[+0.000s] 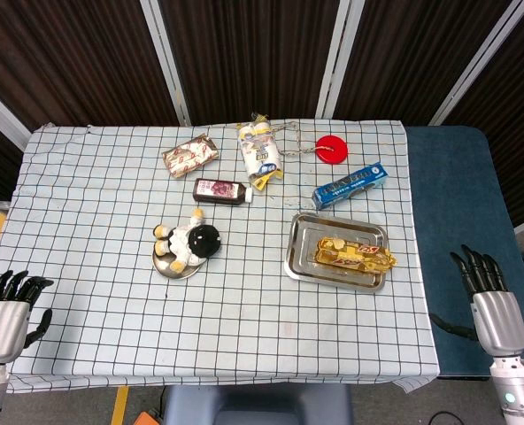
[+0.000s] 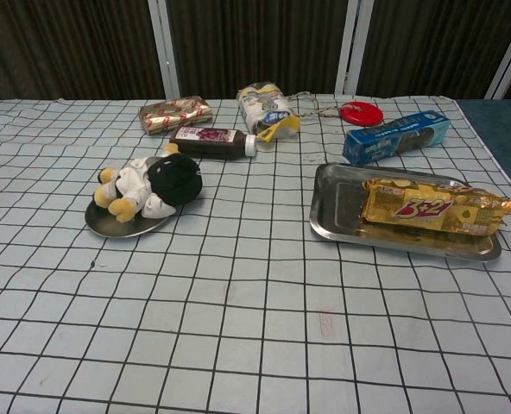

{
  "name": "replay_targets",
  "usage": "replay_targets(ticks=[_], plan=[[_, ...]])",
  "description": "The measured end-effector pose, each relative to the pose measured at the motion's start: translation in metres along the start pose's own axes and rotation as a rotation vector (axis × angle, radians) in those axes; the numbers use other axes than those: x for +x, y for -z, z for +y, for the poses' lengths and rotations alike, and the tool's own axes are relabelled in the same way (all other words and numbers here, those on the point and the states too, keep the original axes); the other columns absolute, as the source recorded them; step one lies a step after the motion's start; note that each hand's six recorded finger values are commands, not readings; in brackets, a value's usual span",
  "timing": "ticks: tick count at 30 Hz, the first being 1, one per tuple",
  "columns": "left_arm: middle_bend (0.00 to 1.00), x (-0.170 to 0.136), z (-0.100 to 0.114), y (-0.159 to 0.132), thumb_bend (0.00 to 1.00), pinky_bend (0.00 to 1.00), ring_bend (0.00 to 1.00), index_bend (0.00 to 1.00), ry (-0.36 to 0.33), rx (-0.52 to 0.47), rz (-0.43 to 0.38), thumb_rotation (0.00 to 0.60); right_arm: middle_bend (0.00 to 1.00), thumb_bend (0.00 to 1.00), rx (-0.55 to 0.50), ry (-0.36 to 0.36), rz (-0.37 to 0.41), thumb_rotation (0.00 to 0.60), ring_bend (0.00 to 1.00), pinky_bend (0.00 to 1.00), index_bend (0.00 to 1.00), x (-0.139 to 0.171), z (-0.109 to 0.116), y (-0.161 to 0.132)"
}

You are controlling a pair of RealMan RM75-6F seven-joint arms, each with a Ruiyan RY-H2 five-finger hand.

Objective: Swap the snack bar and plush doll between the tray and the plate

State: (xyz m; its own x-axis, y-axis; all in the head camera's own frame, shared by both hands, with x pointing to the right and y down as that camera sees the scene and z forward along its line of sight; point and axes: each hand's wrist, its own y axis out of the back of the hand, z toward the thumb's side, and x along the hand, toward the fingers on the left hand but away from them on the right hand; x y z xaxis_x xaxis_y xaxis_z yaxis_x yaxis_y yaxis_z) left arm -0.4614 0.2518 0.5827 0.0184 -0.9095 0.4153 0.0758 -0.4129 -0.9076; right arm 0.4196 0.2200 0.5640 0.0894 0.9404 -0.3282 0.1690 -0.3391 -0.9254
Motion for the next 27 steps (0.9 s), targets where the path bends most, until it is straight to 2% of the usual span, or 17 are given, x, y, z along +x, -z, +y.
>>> replay_targets(ticks=[8, 17, 27], plan=[[0.27, -0.001, 0.001, 0.000, 0.42, 0.12, 0.15, 0.28, 0.001, 0.003, 0.003, 0.600, 0.00, 0.12, 0.013, -0.008, -0.008, 0.600, 0.00, 0.08, 0.00, -0.004, -0.003, 0.001], [0.27, 0.001, 0.002, 0.004, 0.42, 0.12, 0.15, 0.28, -0.008, -0.005, 0.010, 0.600, 0.00, 0.12, 0.027, 0.016, 0.010, 0.600, 0.03, 0.08, 0.02, -0.019, -0.008, -0.003], [0.27, -0.002, 0.010, 0.001, 0.42, 0.12, 0.15, 0.29, -0.031, -0.017, 0.002, 0.600, 0.01, 0.12, 0.033, -0.141, 0.038, 0.600, 0.09, 0.08, 0.10, -0.068, -0.028, -0.031]])
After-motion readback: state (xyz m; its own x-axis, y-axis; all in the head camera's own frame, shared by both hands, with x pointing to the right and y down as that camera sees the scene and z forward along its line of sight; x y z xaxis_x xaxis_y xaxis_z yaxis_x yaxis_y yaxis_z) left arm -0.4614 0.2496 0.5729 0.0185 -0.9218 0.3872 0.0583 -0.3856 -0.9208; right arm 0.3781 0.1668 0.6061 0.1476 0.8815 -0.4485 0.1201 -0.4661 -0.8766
